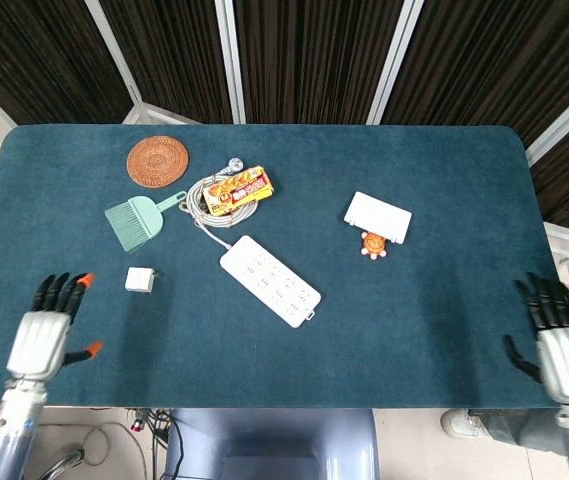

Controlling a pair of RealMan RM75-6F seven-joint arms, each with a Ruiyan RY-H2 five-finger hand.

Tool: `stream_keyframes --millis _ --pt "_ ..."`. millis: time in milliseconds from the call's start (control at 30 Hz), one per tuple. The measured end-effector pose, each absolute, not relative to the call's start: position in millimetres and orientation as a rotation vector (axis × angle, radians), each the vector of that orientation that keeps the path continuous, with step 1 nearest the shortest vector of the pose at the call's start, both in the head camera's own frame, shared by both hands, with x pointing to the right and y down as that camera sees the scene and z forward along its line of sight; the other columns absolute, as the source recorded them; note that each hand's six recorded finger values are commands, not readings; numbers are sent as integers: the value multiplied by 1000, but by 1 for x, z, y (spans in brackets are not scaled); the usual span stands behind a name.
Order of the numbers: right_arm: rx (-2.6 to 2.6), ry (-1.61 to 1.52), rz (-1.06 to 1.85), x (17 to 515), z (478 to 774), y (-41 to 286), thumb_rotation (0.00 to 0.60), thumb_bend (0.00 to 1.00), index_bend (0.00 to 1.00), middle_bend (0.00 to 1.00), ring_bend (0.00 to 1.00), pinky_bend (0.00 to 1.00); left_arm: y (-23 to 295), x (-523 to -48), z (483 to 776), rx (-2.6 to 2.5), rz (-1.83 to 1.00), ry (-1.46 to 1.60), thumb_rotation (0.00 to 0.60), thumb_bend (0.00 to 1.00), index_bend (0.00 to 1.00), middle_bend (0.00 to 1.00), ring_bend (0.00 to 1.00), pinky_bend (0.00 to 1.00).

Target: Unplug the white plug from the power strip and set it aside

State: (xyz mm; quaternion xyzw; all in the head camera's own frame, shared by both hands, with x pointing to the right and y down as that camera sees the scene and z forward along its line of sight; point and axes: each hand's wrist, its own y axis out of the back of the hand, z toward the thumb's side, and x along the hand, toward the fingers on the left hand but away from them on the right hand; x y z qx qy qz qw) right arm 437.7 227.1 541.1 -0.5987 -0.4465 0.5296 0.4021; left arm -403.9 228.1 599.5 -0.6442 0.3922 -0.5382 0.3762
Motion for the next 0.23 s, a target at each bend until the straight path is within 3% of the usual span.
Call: stream_keyframes --millis 233 --pt "-1438 -1171 1394 475 520 236 600 299 0 0 0 0 244 -439 578 -1588 -1360 982 600 0 0 0 0 0"
